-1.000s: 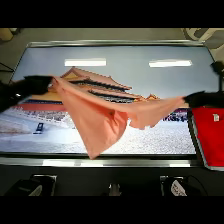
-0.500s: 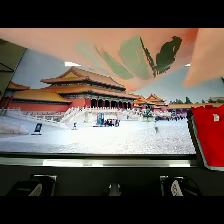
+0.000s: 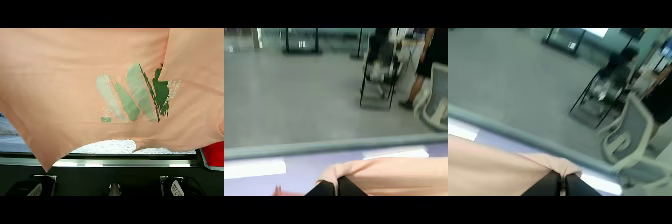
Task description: Fold the shirts.
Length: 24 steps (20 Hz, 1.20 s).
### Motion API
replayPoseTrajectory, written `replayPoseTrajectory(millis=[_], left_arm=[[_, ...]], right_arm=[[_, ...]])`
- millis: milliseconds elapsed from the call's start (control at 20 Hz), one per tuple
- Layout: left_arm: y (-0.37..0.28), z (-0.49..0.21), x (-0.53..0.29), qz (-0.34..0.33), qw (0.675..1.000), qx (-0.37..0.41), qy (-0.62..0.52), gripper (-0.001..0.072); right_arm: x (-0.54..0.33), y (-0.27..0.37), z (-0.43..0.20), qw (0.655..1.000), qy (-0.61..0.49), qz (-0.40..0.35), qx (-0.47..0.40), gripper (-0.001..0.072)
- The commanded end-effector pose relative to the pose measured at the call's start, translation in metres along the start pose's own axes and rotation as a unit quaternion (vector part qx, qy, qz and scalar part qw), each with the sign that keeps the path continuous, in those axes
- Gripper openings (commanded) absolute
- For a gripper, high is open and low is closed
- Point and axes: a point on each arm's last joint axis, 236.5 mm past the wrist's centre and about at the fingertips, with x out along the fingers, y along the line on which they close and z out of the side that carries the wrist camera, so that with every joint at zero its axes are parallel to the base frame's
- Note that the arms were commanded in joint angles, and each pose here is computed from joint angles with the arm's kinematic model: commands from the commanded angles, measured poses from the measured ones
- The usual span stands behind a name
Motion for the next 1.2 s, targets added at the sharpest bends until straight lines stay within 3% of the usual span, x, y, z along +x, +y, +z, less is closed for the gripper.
replayPoseTrajectory(millis=[0, 150, 250, 500, 900, 1050, 1150], left_arm=[[0.030, -0.143, 0.072, 0.022, 0.974, -0.023, 0.222, 0.0020], [0.052, -0.269, 0.120, 0.036, 0.933, -0.048, 0.356, 0.0020], [0.062, -0.322, 0.146, 0.043, 0.914, -0.059, 0.400, 0.0020], [0.079, -0.369, 0.206, 0.049, 0.901, -0.069, 0.426, 0.0020], [0.099, -0.376, 0.283, 0.057, 0.914, -0.074, 0.395, 0.0020], [0.094, -0.396, 0.264, 0.046, 0.888, -0.065, 0.453, 0.0021], [0.095, -0.409, 0.224, 0.030, 0.846, -0.030, 0.531, 0.0020]], right_arm=[[0.053, 0.043, -0.135, 0.956, 0.239, 0.157, 0.060, 0.0025], [0.110, 0.081, -0.245, 0.889, 0.398, 0.221, 0.045, 0.0025], [0.158, 0.120, -0.283, 0.866, 0.427, 0.257, 0.023, 0.0026], [0.262, 0.159, -0.326, 0.886, 0.399, 0.226, 0.075, 0.0027], [0.327, 0.135, -0.320, 0.937, 0.305, 0.150, 0.078, 0.0027], [0.302, 0.148, -0.339, 0.911, 0.363, 0.185, 0.066, 0.0028], [0.253, 0.166, -0.357, 0.859, 0.443, 0.250, 0.049, 0.0028]])
